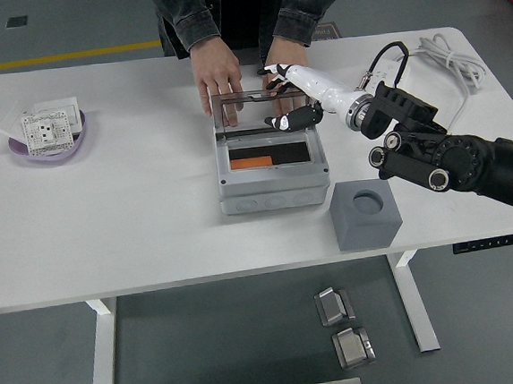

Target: Pick up the cylinder from the cube,place it in the box,flap close box

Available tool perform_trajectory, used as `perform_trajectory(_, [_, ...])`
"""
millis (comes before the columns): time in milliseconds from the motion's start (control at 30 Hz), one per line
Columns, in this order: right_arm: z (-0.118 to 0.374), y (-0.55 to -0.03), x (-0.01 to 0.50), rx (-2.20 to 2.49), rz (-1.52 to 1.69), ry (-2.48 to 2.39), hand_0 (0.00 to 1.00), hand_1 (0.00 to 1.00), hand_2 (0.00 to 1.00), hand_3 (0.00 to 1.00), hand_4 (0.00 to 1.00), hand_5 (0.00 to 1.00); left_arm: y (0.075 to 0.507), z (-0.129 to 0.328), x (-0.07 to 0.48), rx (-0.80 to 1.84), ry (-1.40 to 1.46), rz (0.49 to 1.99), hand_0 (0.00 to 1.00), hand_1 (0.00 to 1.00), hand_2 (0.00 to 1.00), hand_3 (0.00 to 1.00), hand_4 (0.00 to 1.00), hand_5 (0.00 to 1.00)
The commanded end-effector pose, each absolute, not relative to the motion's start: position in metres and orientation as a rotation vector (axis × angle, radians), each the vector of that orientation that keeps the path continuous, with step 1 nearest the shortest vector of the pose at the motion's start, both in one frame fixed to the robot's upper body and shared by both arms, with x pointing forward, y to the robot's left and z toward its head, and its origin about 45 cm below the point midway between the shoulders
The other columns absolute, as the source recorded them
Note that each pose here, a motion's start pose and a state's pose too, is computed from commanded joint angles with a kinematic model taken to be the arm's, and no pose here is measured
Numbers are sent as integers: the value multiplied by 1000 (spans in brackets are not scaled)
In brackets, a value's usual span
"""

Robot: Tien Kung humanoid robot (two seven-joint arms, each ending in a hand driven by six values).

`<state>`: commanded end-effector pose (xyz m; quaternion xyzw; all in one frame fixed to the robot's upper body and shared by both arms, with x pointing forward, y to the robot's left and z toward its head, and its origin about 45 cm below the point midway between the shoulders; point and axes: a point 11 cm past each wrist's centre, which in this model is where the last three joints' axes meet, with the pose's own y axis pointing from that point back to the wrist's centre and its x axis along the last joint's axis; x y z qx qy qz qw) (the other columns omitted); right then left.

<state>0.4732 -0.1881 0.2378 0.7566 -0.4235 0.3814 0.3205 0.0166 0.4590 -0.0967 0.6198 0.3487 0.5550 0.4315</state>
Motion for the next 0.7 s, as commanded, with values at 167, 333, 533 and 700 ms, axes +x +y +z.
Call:
perform_trajectory(167, [241, -186, 461, 1992, 1055, -1082, 817, 738, 776, 911, 750, 236, 458, -97, 15, 1543, 876, 1388, 636, 646, 604, 629, 658, 333])
perform_trajectory(333, [238, -179, 442, 2022, 1084, -1041, 807, 731, 779, 912, 744, 257, 456, -98, 14, 1536, 881, 1388, 635, 645, 603, 629, 658, 332])
perform_trajectory(533, [231, -171, 422, 2067, 1089, -1005, 805, 730, 781, 915, 744, 274, 454, -99, 13, 1533, 887, 1388, 636, 646, 603, 629, 658, 330])
perform_trajectory(700, [227, -170, 409, 2093, 1080, -1000, 805, 730, 781, 915, 744, 274, 453, -99, 11, 1532, 892, 1389, 636, 646, 603, 629, 658, 330])
